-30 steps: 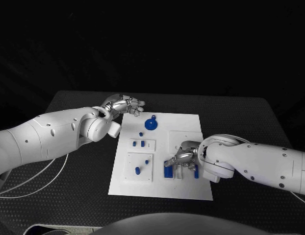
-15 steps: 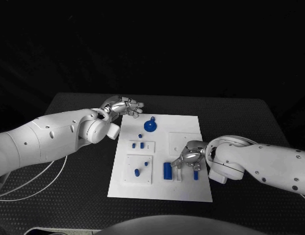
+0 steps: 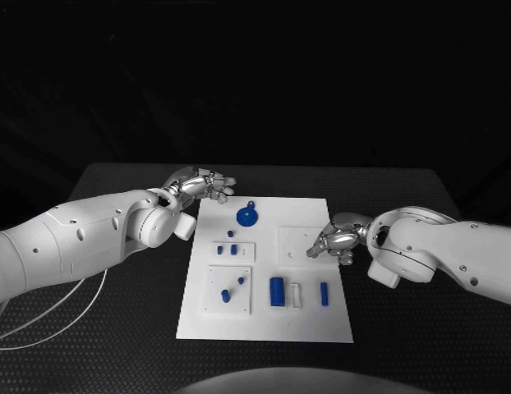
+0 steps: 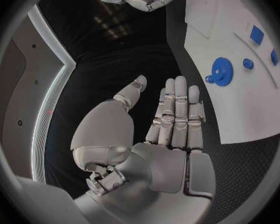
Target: Assemble the parts on the task board
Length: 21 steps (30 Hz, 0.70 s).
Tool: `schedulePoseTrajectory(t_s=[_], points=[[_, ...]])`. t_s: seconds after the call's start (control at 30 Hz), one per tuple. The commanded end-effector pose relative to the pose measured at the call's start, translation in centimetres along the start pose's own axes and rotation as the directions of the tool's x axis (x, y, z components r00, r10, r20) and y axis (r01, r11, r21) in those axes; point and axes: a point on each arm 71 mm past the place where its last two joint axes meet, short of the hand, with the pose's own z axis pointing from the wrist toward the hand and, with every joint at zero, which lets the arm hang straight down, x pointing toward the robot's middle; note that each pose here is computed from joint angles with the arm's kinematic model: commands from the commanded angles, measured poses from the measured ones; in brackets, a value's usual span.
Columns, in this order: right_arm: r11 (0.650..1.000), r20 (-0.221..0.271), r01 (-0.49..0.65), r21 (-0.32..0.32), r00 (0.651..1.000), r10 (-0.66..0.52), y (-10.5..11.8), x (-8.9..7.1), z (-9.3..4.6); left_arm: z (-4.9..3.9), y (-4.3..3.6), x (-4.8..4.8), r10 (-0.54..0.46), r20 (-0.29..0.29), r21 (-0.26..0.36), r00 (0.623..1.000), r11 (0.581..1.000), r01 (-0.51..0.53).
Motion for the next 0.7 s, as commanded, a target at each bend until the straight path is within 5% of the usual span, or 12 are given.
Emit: schedulePoseTrajectory(t_s=[0.03,0.23,0.7], points=[[0.985,-0.110,0.138,0.102,0.986,-0.127,-1.2,0.6,-0.1,0.03,-0.14,0.23,-0.009,-0.017,0.006,1.000,1.000,0.009],[0.964,-0.089,0.211,0.161,0.976,-0.198,-2.8,1.4,0.0,-0.02,-0.14,0.13,-0.009,-0.014,0.008,1.000,1.000,0.009],[0.949,-0.109,0.256,0.183,0.965,-0.240,-4.0,3.9,0.7,-0.09,-0.14,0.04,-0.009,-0.013,0.011,1.000,1.000,0.009]])
